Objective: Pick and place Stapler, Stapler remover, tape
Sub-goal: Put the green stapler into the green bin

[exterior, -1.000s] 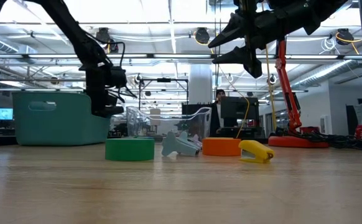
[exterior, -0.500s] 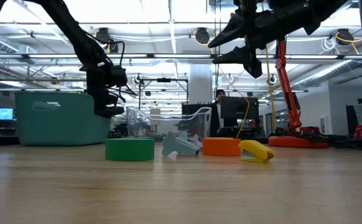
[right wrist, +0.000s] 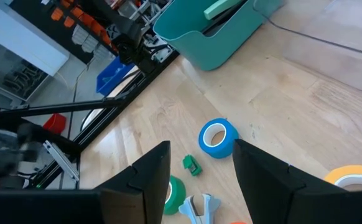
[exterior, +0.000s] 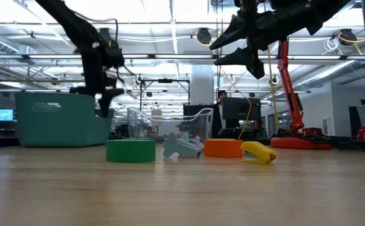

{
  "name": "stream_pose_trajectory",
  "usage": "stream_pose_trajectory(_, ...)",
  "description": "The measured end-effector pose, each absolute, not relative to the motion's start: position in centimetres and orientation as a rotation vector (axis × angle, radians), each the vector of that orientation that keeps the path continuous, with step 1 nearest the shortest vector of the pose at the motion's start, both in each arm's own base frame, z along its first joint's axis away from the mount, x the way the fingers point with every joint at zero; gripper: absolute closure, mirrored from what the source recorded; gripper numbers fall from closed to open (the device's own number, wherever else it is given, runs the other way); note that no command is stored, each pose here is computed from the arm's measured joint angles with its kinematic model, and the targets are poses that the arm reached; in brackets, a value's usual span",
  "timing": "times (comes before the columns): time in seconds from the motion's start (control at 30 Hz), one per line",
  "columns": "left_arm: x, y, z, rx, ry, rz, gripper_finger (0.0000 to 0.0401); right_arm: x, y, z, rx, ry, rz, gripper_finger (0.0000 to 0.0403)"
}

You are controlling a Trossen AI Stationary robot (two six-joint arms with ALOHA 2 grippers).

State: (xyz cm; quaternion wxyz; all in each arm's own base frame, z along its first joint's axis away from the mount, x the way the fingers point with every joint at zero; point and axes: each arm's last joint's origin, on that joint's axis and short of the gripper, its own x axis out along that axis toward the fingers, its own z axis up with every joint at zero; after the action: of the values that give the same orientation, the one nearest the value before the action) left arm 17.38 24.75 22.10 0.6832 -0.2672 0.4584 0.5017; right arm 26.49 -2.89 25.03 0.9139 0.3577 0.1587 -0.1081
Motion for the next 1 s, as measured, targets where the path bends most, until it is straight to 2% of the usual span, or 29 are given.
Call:
stream_pose_trajectory(0.23,17.4,20.2,28.0,-0.590,0.798,1.013,0.0171,26.5,-2.9,25.0,0.736,0.327,-0.222,0.0236)
stream_pose_trajectory(0.47,18.8,14.2,31.7,-0.604,0.644,0.722,0.0171,26.5,-2.9,25.0,0.713,0.329,-0.218,0.0236)
stream_pose_trajectory(0.67,20.9,8.6,32.6,-0.604,0.643,0.498,0.0171,26.5,-2.9,25.0,0.711,0.331,-0.214,0.0236)
stream_pose_trajectory(1.0,24.2,1.3,31.3,-0.629,0.712,0.408,0.0171,26.5,-2.9,25.0,0.692,0.335,-0.207,0.0236)
